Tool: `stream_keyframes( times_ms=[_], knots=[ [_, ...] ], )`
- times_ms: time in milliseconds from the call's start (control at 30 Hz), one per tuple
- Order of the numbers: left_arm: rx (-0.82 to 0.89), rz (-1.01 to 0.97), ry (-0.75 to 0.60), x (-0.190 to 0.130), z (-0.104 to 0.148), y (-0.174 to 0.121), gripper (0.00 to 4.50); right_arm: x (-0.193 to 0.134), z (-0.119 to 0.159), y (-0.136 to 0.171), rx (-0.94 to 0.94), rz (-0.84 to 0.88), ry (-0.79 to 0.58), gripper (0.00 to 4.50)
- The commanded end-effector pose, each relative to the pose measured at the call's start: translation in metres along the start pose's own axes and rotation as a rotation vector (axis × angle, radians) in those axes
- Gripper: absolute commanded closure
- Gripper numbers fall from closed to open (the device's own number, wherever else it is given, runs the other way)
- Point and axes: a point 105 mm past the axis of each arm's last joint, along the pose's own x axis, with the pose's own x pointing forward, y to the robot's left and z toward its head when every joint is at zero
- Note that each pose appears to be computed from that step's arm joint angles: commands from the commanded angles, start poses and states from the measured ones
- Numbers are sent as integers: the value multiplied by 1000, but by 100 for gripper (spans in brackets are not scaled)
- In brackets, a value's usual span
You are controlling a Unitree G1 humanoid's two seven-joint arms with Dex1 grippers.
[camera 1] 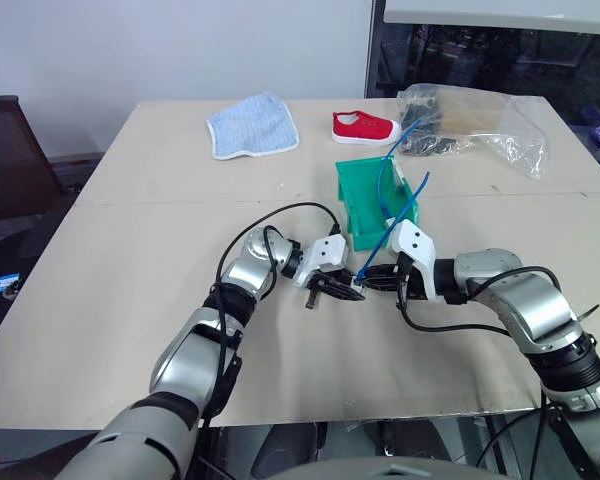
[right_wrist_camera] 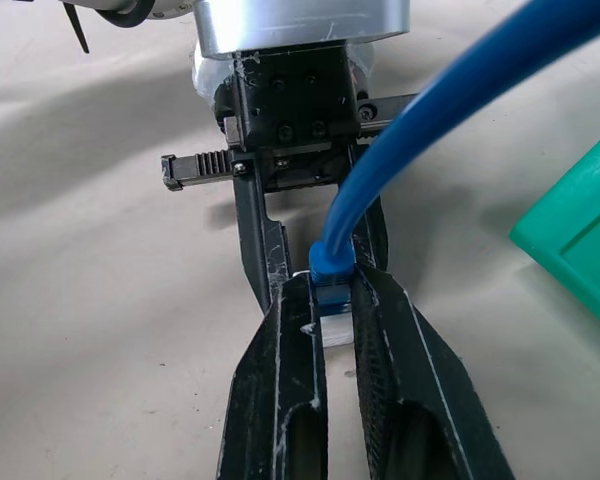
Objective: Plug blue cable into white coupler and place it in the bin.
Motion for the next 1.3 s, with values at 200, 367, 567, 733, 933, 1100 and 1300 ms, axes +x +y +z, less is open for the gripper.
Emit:
stream_keyframes(
  times_ms=[200, 367, 567, 733, 933, 1100, 1300],
  knots=[
    [53, 2, -73, 11, 21, 2, 394, 11, 8, 6, 194, 77, -150, 450],
    [23, 18, -76, 6, 16, -2, 260, -4, 17, -1, 173, 65, -183, 450],
    [34, 228, -130, -20, 27, -3, 11, -19, 30, -10, 152, 32, -211, 450],
    [8, 435, -164, -51, 49, -11, 11, -38, 42, -21, 119, -7, -215, 450],
    [-54, 710, -250, -84, 86, -13, 11, -61, 82, -64, 116, -143, -270, 450],
    [-106, 827, -268, -94, 96, -11, 11, -54, 96, -87, 101, -166, -229, 450],
    [-134, 859, -269, -97, 96, -9, 11, -24, 93, -107, 88, -143, -121, 450]
  ],
)
